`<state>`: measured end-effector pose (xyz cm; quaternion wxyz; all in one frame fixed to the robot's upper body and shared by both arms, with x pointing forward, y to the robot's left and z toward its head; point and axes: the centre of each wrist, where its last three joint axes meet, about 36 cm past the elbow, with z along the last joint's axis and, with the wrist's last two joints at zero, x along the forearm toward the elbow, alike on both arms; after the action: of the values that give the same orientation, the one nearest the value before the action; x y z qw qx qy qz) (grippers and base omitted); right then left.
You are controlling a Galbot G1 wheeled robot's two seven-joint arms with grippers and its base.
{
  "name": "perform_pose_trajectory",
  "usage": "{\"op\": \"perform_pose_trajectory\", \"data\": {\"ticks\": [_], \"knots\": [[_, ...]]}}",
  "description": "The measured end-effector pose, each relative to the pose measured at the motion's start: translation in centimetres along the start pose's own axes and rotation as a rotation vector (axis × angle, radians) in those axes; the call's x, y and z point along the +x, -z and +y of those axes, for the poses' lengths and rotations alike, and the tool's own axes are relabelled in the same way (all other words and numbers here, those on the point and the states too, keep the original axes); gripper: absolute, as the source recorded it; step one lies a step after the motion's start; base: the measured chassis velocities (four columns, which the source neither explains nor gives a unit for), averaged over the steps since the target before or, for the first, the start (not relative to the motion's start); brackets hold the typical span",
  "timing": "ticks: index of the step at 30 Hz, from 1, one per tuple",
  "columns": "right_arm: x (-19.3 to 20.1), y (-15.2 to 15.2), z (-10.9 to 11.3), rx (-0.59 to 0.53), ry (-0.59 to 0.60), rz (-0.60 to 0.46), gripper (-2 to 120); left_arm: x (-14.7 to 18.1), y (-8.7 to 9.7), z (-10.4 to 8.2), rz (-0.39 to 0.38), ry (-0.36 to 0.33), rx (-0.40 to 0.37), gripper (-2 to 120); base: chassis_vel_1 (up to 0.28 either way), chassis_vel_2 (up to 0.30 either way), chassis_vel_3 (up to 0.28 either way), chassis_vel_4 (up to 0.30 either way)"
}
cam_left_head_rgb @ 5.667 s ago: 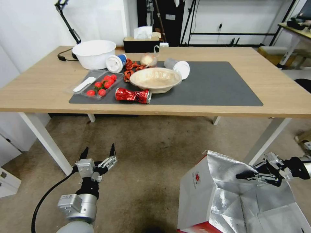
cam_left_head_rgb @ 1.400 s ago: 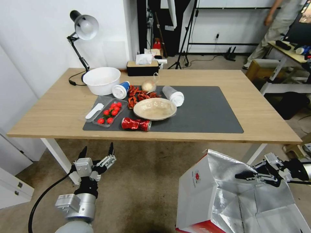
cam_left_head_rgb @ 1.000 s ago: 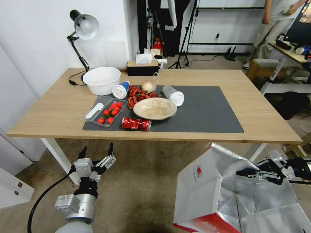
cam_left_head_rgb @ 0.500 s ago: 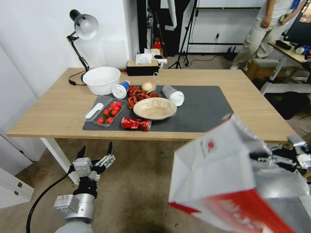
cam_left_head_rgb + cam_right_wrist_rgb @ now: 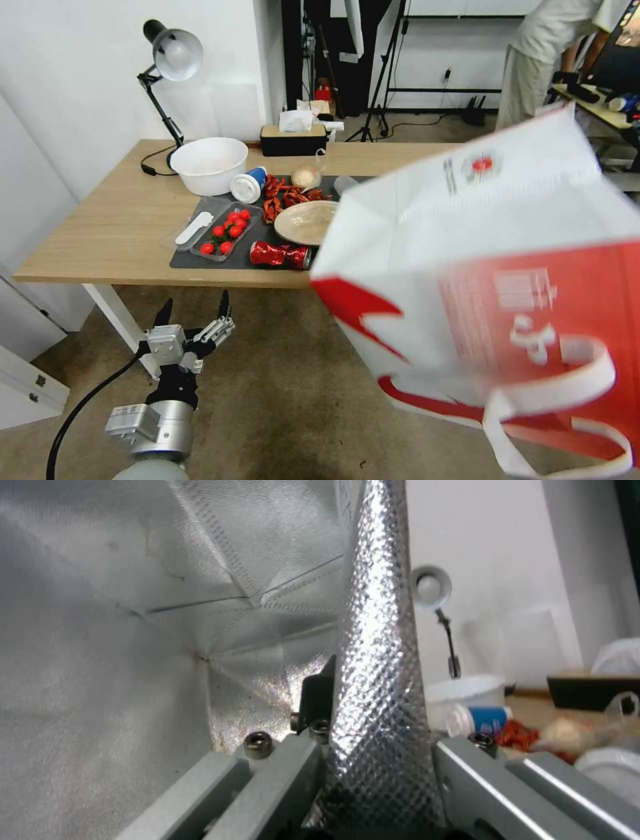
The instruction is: Pick up the food delivery bag from the floor and place it on the table.
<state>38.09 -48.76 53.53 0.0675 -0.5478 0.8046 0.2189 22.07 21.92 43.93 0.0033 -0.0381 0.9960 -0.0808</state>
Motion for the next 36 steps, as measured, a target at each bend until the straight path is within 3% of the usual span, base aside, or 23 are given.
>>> {"op": "perform_pose_trajectory", "data": {"ticks": [4,15,22,35,36], "knots": [[-1.8,-0.8,0.9,-0.004,-0.01,-0.078,0,0.1,0.2,0.0,-0.005,0.004,0.001,100,0.0,0.0,0.0,0.0],[-3.7,-1.5,2.1,0.043,-0.111,-0.151,0,0.5,0.2,-0.2,-0.016,0.011,0.0,100,0.0,0.0,0.0,0.0],[-5.3,-2.6,2.7,0.079,-0.285,-0.252,0,0.6,0.1,-0.4,-0.019,0.012,0.0,100,0.0,0.0,0.0,0.0],[-7.2,-2.8,3.3,0.101,-0.498,-0.329,0,0.6,-0.1,-0.4,-0.018,0.015,-0.006,100,0.0,0.0,0.0,0.0],[-7.8,-2.6,3.4,0.114,-0.563,-0.352,0,0.6,-0.2,-0.4,-0.017,0.014,-0.008,100,0.0,0.0,0.0,0.0]]}}
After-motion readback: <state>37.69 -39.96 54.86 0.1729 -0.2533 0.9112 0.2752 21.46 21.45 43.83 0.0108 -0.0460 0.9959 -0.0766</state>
